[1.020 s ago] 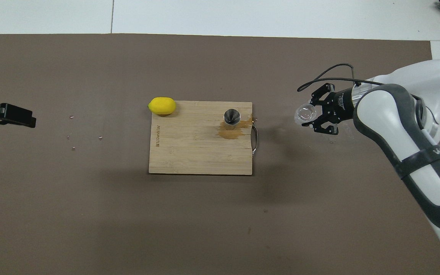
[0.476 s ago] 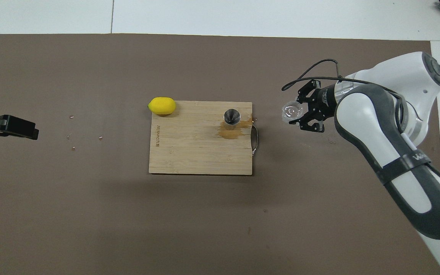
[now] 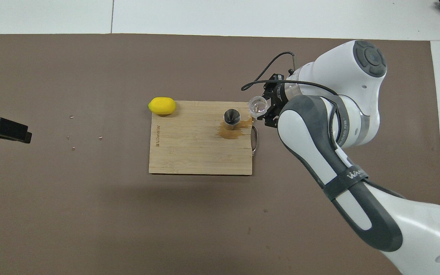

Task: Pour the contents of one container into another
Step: 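Lift the glass over the dark cup while the left gripper returns to rest, then tilt the clear glass with the right gripper to pour into the dark cup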

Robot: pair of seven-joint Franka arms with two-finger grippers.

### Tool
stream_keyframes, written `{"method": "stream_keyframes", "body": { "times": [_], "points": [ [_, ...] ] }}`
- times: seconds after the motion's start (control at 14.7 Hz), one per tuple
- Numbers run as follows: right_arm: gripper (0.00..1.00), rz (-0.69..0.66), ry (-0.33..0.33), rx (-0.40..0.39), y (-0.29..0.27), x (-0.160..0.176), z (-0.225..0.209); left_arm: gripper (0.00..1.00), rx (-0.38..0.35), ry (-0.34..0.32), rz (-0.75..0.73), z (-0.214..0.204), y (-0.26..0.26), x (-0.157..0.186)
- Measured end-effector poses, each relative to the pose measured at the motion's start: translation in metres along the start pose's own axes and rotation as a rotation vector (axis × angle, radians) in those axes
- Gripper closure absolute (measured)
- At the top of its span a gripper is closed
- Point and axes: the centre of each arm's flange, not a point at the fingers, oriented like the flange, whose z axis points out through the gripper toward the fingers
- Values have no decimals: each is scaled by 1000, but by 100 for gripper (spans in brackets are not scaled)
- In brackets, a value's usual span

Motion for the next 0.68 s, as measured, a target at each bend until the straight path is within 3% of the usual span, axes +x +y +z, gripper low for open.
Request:
{"method": "stream_keyframes", "body": {
  "times": [0.68],
  "points": [
    [50,-143,160,-39,4,-30,25,0,-2,-10,14,2,7,0]
  ]
}}
